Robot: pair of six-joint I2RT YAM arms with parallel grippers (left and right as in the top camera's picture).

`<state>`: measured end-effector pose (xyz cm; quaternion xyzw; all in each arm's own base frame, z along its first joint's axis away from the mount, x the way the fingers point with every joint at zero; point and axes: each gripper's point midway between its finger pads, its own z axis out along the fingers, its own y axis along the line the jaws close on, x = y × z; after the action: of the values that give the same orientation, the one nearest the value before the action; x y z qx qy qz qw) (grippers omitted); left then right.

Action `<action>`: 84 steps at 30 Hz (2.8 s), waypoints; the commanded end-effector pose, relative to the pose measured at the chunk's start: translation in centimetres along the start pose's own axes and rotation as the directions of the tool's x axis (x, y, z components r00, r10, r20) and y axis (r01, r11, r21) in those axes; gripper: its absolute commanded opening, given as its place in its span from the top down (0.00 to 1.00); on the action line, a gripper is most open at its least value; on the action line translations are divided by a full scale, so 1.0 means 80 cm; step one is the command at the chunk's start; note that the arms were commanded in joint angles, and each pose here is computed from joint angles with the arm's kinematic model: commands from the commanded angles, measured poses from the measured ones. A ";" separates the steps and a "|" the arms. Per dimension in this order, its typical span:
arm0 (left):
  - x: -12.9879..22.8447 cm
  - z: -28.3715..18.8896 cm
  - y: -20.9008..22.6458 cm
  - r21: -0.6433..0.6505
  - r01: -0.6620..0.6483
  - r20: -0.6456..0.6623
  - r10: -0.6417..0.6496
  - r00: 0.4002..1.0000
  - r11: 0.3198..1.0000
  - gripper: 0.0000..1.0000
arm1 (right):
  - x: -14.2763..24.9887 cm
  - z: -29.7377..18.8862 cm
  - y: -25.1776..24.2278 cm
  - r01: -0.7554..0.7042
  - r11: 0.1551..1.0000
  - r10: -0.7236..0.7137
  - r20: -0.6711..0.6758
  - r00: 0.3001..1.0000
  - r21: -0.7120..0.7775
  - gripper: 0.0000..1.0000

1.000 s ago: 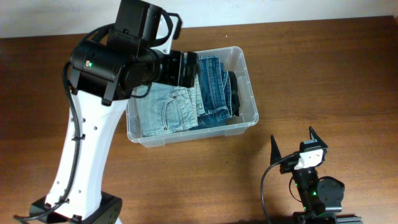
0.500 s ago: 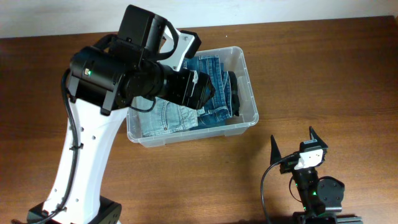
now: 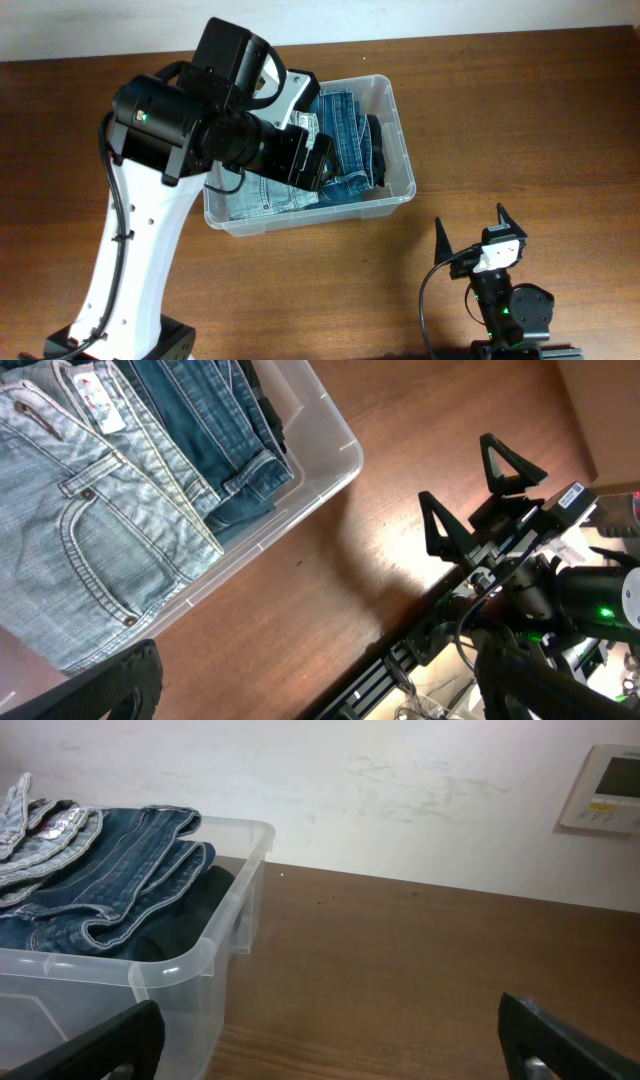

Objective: Pack container

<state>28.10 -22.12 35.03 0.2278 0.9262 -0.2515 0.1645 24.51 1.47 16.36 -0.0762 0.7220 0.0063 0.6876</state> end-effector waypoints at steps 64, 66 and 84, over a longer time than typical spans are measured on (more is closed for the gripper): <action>0.210 0.040 0.233 -0.563 0.094 0.761 0.471 0.446 0.821 0.01 | 0.003 0.000 0.001 -0.002 1.000 0.002 -0.001 1.000 -0.005 0.02; 0.214 0.048 0.240 -0.563 0.107 0.757 0.461 0.463 0.819 0.01 | 0.003 0.000 0.001 -0.002 1.000 0.002 -0.001 1.000 -0.005 0.01; 0.220 0.052 0.256 -0.577 0.153 0.751 0.448 0.484 0.802 0.01 | 0.003 0.000 0.001 -0.002 1.000 0.002 -0.001 1.000 -0.005 0.02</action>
<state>24.36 -2.99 16.34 0.1012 0.7208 -0.0275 0.6851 24.51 1.47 16.36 -0.0762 0.7220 0.0063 0.6876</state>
